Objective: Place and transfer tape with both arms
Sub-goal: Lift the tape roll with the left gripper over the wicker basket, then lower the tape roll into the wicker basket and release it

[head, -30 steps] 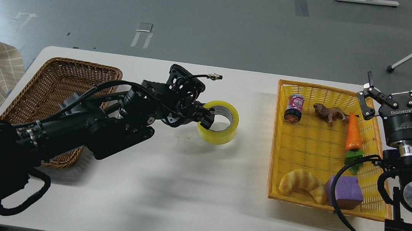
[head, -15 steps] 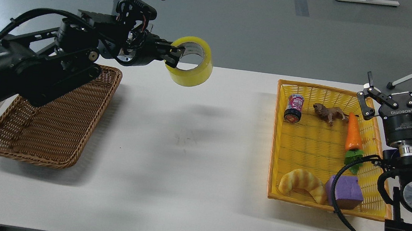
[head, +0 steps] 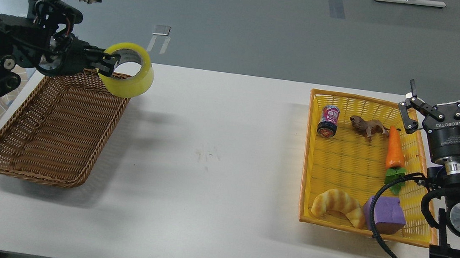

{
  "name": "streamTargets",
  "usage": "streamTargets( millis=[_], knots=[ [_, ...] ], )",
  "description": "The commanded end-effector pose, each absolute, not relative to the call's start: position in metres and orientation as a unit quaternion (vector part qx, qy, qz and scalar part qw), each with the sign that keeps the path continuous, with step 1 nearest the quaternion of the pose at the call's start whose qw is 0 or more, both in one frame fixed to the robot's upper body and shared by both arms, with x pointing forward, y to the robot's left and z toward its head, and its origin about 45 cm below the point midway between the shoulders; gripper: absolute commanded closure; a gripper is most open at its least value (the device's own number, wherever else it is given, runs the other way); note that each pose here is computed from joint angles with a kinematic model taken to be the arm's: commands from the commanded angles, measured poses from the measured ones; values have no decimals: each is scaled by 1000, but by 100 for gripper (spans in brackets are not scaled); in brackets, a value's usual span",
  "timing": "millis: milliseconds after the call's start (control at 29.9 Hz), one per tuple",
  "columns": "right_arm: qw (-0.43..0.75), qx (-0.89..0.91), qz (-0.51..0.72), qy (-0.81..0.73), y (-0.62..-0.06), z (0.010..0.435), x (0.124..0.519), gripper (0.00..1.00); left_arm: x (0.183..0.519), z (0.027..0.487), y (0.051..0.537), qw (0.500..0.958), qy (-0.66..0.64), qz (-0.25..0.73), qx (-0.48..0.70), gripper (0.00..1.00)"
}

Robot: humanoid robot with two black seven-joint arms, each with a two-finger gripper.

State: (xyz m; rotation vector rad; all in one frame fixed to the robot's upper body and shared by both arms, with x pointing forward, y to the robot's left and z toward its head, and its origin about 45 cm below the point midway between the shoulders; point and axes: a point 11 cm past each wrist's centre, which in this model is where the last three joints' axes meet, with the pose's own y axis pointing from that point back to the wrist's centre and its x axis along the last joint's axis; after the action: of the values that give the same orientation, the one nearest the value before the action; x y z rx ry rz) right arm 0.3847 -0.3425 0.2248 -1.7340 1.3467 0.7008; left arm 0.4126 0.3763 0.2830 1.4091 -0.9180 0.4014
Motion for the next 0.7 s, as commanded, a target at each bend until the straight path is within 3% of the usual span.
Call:
streamTargets(
  millis=[0,267,668],
  knots=[
    [404,-689,279,532,-340,224,385,0,397,266,405,645,-372,174,644,100],
    [402,-690,282,532,-339,223,386,0,374,243,446,634,-344,188,667,100],
    [401,-690,283,532,-338,221,386,0,363,224,467,640,-305,203,676,100]
  ],
)
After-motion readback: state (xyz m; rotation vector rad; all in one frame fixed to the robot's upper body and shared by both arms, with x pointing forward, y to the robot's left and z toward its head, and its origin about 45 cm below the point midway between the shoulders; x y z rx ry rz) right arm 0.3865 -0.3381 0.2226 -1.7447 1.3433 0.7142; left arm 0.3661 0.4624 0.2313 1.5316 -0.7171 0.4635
